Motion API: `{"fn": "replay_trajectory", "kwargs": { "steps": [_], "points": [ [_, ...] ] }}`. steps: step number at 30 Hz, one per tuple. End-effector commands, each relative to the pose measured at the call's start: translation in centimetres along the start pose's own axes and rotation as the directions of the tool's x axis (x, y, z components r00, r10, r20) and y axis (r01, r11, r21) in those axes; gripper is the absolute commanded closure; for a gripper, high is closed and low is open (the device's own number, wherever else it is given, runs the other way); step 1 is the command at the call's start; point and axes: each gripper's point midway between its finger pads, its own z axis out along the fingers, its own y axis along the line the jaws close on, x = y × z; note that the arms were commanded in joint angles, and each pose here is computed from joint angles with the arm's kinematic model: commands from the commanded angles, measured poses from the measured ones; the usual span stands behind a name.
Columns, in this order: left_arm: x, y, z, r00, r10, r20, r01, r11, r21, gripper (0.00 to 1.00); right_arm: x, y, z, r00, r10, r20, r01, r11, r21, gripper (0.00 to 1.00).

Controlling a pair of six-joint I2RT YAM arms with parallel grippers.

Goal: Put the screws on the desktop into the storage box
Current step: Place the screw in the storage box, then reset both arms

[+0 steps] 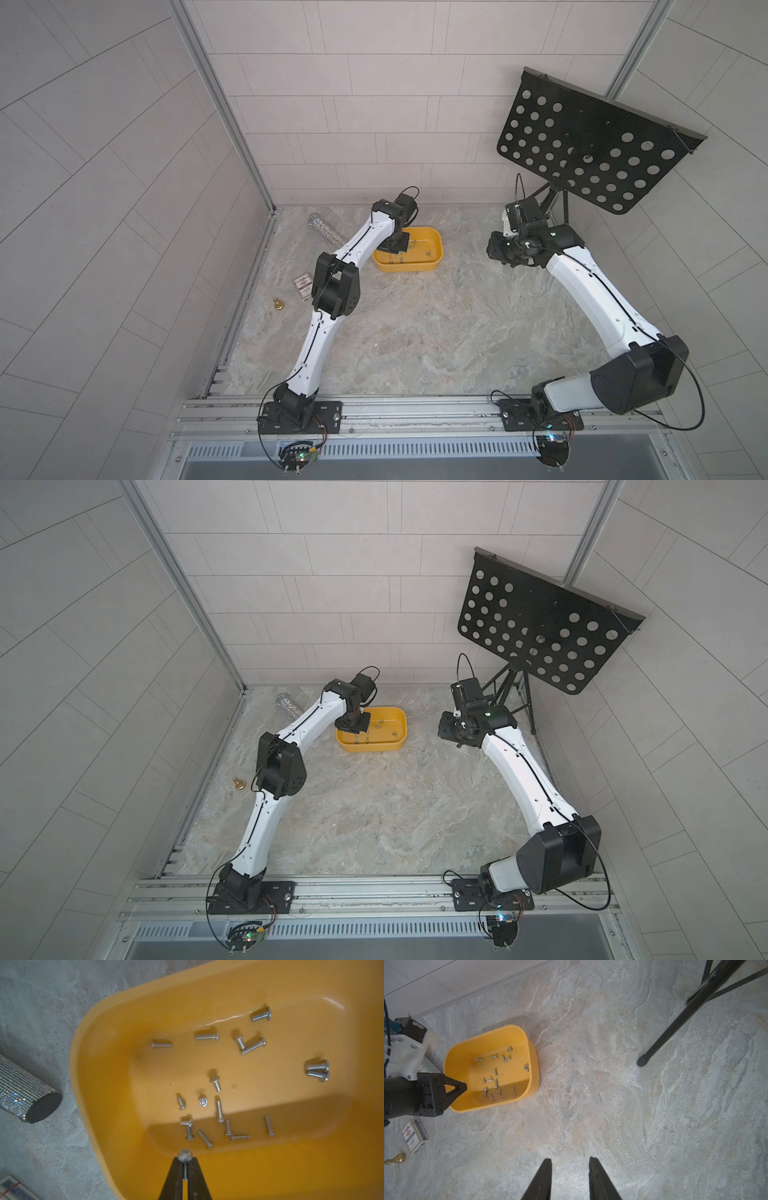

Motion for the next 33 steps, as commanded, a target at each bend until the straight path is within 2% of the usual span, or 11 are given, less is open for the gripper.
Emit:
{"fn": "replay_trajectory", "kwargs": {
  "steps": [1, 5, 8, 12, 17, 21, 23, 24, 27, 29, 33],
  "points": [
    [0.2, -0.3, 0.2, 1.0, 0.015, -0.017, -0.014, 1.0, 0.01, 0.96, 0.5, -0.4, 0.6, 1.0, 0.009, -0.018, -0.008, 1.0, 0.016, 0.64],
    [0.7, -0.2, 1.0, 0.999, 0.014, -0.043, -0.013, 1.0, 0.011, 0.92, 0.5, -0.5, 0.7, 1.0, 0.01, -0.02, -0.01, 1.0, 0.021, 0.63],
    [0.8, 0.1, 0.9, 0.999, 0.009, -0.051, -0.009, 1.0, 0.009, 0.8, 0.5, -0.6, 0.8, 1.0, 0.009, -0.021, -0.009, 1.0, 0.026, 0.63],
    [0.5, 0.8, -0.6, 1.0, -0.014, -0.023, 0.014, 1.0, 0.016, 0.53, 0.6, -0.6, 1.0, 0.999, 0.011, -0.033, -0.01, 0.999, 0.031, 0.62],
    [-0.5, 2.6, -5.8, 0.996, -0.005, 0.094, 0.006, 1.0, -0.007, 0.36, 0.2, -1.2, 0.8, 1.0, 0.01, -0.01, -0.009, 0.997, 0.073, 0.6],
    [-0.3, 6.7, -11.1, 0.952, -0.029, 0.304, 0.061, 0.994, -0.095, 0.33, -1.1, -2.6, 0.0, 0.992, -0.067, 0.11, 0.05, 0.987, 0.151, 0.49],
    [0.6, 9.4, -12.9, 0.911, -0.041, 0.411, 0.112, 0.982, -0.15, 0.32, -1.3, -3.2, 0.2, 0.969, -0.123, 0.215, 0.088, 0.983, 0.164, 0.42],
    [1.3, 10.7, -13.4, 0.888, -0.043, 0.459, 0.138, 0.975, -0.175, 0.31, -2.0, -3.3, -0.5, 0.94, -0.162, 0.299, 0.114, 0.978, 0.172, 0.39],
    [3.7, 14.2, -13.5, 0.833, -0.076, 0.548, 0.221, 0.953, -0.205, 0.29, -1.9, -4.6, -1.2, 0.811, -0.29, 0.508, 0.181, 0.95, 0.254, 0.32],
    [5.4, 16.3, -12.7, 0.81, -0.129, 0.572, 0.288, 0.937, -0.197, 0.28, -1.5, -6.1, -1.3, 0.754, -0.333, 0.567, 0.168, 0.931, 0.324, 0.26],
    [8.5, 19.9, -10.7, 0.778, -0.179, 0.602, 0.392, 0.888, -0.242, 0.26, -1.0, -8.5, -0.5, 0.726, -0.382, 0.571, 0.123, 0.89, 0.438, 0.23]
  ]
}}
